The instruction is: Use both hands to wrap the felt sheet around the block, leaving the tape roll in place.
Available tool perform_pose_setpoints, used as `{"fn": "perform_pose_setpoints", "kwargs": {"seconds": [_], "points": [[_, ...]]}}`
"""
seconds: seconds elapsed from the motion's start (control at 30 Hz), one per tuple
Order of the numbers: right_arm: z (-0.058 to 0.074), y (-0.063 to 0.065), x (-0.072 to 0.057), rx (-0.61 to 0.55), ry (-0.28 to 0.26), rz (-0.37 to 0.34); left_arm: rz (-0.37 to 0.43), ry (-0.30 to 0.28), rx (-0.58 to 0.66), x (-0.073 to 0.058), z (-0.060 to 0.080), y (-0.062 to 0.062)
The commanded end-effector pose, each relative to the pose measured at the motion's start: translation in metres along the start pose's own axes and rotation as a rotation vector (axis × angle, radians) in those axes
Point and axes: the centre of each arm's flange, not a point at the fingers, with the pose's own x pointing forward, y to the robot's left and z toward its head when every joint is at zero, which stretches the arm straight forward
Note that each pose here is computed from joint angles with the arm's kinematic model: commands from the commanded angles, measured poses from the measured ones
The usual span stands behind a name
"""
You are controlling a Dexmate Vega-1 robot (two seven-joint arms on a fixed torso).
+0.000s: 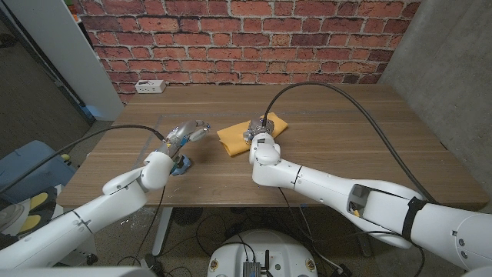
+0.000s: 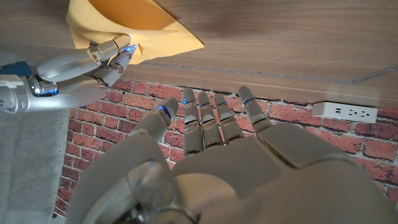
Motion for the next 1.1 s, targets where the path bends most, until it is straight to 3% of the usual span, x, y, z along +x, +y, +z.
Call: {"fn": "perform_pose_setpoints", "kwargs": {"seconds": [0.03, 0.3, 0.5, 0.83, 1.1], "points": [[0.006, 0.003, -0.018, 0.093, 0.090, 0.017, -0.107, -0.094, 0.062, 0.019, 0.022, -0.019], [0.011, 0.006, -0.021, 0.129, 0.117, 0.028, -0.203, -0.172, 0.071, 0.037, 0.043, -0.039], [0.014, 0.006, -0.022, 0.143, 0.111, 0.021, -0.277, -0.191, 0.124, 0.045, 0.056, -0.052], [0.014, 0.001, -0.024, 0.169, 0.088, -0.019, -0.327, -0.149, 0.247, 0.046, 0.070, -0.062], [0.009, -0.003, -0.026, 0.185, 0.072, -0.043, -0.358, -0.048, 0.362, 0.048, 0.073, -0.067]]}}
